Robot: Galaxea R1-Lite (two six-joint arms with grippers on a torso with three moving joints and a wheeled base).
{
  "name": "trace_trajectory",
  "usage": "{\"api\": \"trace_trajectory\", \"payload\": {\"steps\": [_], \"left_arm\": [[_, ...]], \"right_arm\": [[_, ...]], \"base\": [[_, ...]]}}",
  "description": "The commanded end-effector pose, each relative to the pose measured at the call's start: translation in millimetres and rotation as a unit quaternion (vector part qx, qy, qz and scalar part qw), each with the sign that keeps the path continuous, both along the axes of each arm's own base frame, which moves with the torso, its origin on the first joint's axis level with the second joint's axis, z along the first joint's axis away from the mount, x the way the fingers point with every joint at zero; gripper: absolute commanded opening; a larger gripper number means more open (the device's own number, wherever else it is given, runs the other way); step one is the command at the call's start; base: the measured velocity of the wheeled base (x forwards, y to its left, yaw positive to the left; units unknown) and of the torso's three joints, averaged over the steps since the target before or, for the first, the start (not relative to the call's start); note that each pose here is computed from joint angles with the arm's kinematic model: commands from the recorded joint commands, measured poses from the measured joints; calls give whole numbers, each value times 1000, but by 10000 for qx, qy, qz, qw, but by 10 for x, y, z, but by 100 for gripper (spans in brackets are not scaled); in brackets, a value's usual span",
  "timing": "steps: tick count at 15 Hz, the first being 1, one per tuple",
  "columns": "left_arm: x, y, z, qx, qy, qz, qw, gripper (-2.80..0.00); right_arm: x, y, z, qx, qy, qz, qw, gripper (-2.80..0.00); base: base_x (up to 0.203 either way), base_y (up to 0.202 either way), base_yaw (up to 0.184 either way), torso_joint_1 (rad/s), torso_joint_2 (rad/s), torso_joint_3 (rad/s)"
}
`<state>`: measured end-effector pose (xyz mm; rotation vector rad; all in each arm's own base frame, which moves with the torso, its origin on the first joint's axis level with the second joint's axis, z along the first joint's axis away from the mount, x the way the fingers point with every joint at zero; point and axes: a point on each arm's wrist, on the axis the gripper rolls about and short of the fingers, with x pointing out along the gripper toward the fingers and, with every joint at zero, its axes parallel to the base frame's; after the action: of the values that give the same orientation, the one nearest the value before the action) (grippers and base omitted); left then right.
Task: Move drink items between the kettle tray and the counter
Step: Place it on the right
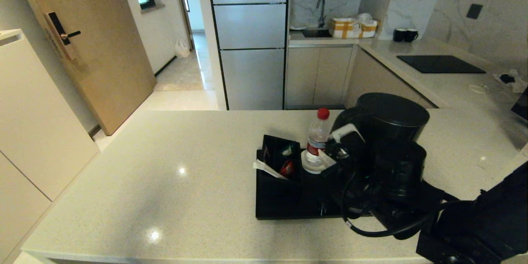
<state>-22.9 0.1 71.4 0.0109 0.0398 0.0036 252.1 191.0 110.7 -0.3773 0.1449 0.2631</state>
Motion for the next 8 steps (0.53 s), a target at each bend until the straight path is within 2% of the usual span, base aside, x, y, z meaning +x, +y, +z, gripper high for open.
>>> {"api": "trace_trajectory", "payload": {"steps": [1, 4, 8], "left_arm": [[-1, 0, 1, 0, -9, 4, 10000, -280], [-1, 0, 0, 0, -6, 4, 10000, -280], [0, 0, 0, 0, 0, 4, 10000, -280]], "right_arm": [[25, -181, 184, 135, -194, -263, 9994, -280], [189, -592, 250, 144, -231, -971, 9949, -280], [345, -1227, 288, 150, -277, -2017, 9789, -280]], "base": [[0, 0, 0, 0, 0, 0], [0, 0, 0, 0, 0, 0], [0, 0, 0, 0, 0, 0]]}}
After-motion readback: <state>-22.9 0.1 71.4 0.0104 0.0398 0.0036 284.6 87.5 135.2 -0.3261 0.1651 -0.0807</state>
